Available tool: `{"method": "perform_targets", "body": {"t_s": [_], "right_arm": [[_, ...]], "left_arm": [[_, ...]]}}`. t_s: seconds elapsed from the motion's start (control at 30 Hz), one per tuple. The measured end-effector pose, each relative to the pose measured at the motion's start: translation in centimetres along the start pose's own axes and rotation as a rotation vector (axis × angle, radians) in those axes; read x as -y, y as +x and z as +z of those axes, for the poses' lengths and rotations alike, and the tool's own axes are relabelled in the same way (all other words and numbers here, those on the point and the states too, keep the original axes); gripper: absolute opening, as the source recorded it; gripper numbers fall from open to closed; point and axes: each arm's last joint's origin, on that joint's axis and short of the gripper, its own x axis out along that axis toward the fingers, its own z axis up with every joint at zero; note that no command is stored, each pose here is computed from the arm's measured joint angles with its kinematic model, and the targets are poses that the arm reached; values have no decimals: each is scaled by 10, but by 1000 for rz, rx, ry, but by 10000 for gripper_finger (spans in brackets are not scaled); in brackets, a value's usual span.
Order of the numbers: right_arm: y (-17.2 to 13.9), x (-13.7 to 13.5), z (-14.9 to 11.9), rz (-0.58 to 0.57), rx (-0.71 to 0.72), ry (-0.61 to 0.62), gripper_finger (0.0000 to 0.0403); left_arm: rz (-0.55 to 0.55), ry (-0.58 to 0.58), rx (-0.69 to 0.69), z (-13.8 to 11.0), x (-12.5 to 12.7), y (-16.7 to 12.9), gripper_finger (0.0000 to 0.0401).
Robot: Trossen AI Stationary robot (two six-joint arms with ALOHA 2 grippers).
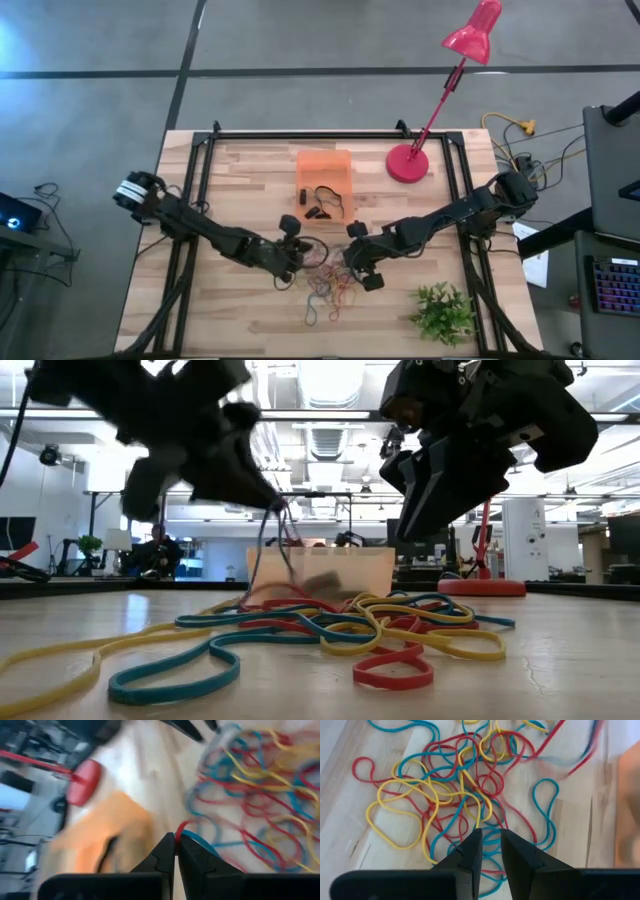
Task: Pick and place rubber bands into bin
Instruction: Put the red rubber band into the orange bin
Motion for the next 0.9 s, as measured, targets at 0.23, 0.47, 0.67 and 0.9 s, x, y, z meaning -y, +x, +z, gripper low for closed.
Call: {"method": "perform_targets", "body": {"t_s": [0.23,0.47,0.67,0.9], "right_arm": [[3,-2,-5,3,10,-1,59],[5,-4,-9,-9,10,-3,57],[4,-4,-8,-15,24,-17,57],[-2,-5,-3,-15,54,-16,57]], "left_arm": [[29,-15,107,15,-24,-26,2],[-266,-19,152,14,-16,-29,1],[-181,-30,-3,6,-3,-9,1],[50,-16,-28,18,-13,-6,1]]}}
